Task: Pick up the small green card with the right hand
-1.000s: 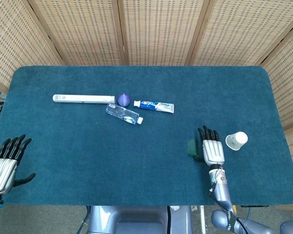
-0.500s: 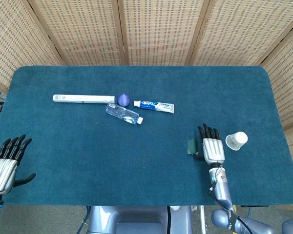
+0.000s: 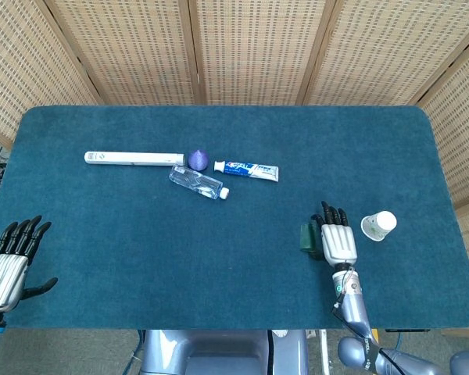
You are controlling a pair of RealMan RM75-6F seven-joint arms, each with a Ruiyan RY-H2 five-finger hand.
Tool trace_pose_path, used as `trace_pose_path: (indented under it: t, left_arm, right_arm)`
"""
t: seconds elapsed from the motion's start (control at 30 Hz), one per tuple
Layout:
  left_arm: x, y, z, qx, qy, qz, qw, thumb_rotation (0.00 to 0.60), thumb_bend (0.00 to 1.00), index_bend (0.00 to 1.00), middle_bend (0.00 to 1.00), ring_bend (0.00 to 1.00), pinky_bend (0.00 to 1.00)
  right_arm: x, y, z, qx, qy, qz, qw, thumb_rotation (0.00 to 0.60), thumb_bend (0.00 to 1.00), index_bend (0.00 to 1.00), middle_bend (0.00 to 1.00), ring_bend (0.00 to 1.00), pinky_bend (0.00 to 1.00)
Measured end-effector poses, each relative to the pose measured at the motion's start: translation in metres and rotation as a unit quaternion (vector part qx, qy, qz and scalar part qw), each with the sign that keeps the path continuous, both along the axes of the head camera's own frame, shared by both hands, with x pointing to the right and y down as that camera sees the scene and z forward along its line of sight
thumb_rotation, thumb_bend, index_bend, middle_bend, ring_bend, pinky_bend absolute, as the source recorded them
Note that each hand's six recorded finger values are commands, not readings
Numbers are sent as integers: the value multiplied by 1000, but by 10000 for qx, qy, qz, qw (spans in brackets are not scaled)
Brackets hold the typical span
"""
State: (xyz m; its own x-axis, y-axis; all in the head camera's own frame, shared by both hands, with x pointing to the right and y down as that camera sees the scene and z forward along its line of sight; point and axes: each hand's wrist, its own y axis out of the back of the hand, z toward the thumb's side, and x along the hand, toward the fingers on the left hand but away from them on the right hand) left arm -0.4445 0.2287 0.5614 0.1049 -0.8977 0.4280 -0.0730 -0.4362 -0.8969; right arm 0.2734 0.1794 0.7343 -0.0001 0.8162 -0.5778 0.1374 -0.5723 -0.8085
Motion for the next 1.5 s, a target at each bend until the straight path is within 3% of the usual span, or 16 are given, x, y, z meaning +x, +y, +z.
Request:
trace_pose_path:
  t: [0.23, 0.57, 1.5]
  left_arm:
    - [-1, 0, 0, 11, -2, -10, 10000, 600, 76, 0, 0, 0, 0]
    - [0, 0, 1, 0, -7, -6, 10000, 600, 76, 0, 0, 0, 0]
    - [1, 0, 1, 1, 11, 16, 10000, 600, 76, 0, 0, 0, 0]
  right_arm:
    - [-3, -1, 0, 84, -52, -8, 10000, 600, 208, 447, 0, 0, 0]
    - [-3, -2, 2, 50, -22, -28, 10000, 600, 260, 518, 0, 0, 0]
    - [-2, 3, 3, -144, 17, -90, 9999, 600, 388, 572, 0, 0, 0]
